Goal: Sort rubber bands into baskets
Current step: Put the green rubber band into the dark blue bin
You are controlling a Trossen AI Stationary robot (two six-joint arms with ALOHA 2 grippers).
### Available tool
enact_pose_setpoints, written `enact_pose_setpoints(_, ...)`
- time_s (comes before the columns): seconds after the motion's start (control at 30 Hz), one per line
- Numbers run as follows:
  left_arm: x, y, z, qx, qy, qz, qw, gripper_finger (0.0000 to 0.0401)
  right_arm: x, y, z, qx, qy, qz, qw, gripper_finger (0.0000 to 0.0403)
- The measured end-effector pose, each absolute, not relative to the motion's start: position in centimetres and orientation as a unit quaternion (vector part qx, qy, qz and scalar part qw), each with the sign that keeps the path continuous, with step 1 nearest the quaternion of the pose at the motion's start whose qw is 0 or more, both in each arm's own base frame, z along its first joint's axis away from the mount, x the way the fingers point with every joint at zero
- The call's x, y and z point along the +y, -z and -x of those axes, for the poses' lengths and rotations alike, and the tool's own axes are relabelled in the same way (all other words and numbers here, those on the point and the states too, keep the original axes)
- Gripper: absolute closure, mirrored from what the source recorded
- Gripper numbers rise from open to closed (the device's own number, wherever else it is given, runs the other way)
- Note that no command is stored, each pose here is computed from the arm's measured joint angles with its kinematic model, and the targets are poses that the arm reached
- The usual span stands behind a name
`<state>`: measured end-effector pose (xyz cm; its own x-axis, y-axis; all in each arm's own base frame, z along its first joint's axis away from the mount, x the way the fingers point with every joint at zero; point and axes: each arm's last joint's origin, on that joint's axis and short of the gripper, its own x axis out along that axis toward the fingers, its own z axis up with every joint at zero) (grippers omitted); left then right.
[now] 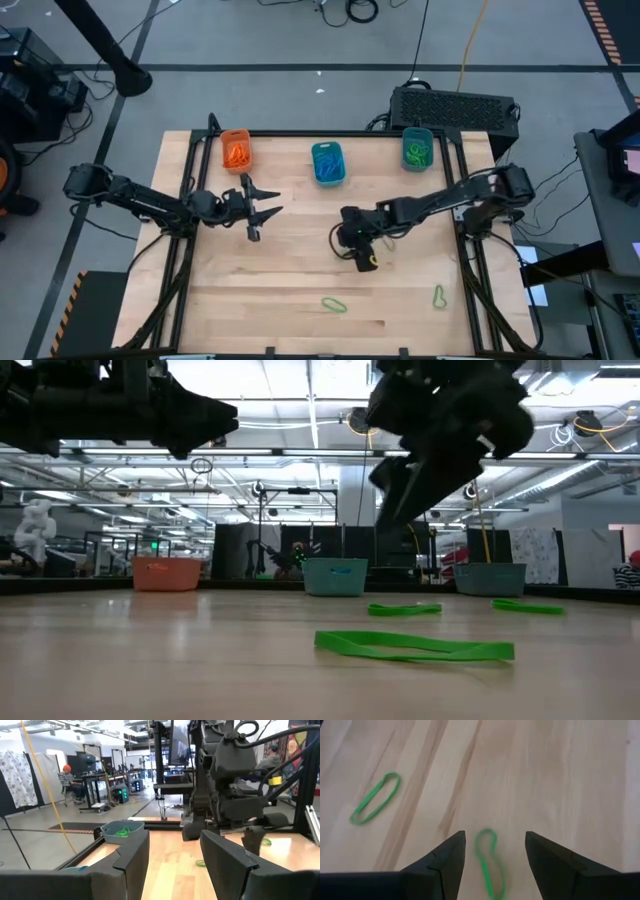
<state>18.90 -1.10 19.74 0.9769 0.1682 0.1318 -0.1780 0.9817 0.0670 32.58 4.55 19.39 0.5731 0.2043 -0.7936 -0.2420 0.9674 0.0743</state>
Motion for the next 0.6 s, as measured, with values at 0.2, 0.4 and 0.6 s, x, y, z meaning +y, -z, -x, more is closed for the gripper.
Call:
enact_pose_setpoints(0.2, -1.1, -19.7, -18.9, -0.058, -0.087, -0.043, 0.994, 0.0216, 5.6, -16.3, -34.4, 0.439, -0.140, 0.033, 0.887, 0.0204)
enact_pose_setpoints(0.4, -1.1, -19.7, -18.9, -0.058, -0.087, -0.043, 0.994, 0.0216, 5.8, -14.1, -34.9, 0.457, -0.131, 0.040, 0.879, 0.0205)
enact_pose_setpoints(0.6, -1.1, -19.7, -18.9, -0.058, -0.087, -0.043, 0.994, 0.0216, 5.9, -13.3, -35.0, 0.468, -0.120, 0.048, 0.874, 0.0224)
